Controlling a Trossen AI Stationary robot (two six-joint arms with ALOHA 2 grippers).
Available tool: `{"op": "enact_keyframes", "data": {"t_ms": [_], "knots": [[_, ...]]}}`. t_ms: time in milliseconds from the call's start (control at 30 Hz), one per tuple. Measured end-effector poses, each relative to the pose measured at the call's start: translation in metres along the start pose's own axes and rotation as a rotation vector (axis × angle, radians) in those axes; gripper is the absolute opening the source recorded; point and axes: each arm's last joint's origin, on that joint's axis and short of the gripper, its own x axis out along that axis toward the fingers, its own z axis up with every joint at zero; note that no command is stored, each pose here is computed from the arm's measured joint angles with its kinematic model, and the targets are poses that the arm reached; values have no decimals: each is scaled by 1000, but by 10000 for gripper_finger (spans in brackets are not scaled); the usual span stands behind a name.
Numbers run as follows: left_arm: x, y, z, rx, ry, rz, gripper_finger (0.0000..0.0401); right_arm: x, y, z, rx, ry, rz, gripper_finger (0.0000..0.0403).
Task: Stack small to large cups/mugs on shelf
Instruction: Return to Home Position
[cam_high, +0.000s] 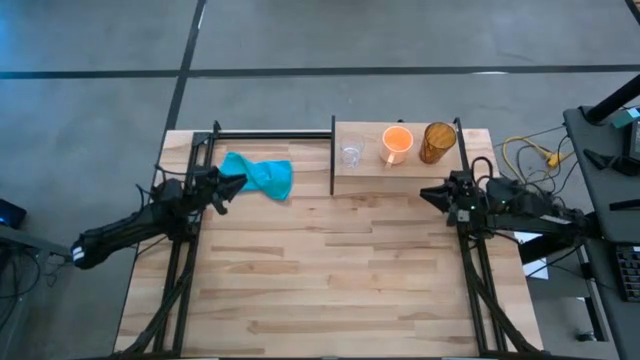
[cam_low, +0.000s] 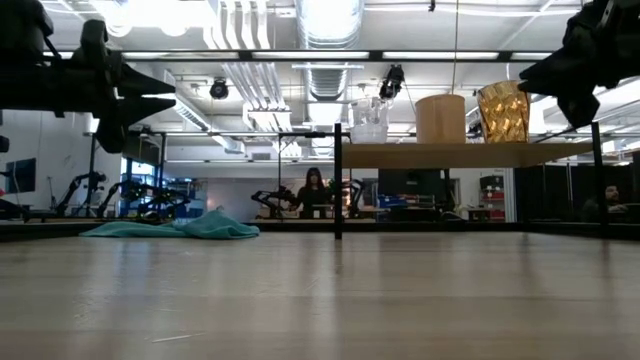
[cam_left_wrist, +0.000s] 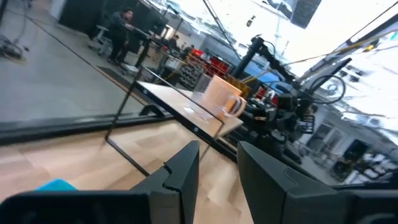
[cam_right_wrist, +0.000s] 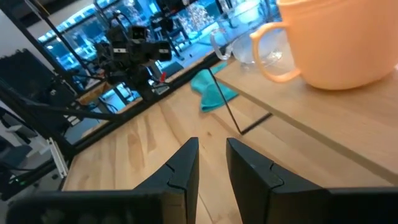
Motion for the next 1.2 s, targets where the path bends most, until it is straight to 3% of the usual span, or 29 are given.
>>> {"op": "enact_keyframes", "data": {"t_ms": [533, 700, 1200], "knots": [[5, -3, -6, -71, 37, -59, 96, 38, -12, -39, 26, -125, 177, 77], [8, -7, -6, -75, 41, -89, 96, 41, -13, -45, 71, -103, 229, 77], [15, -6, -16, -69, 125, -59, 96, 41, -13, -45, 92, -92, 236, 77]]}}
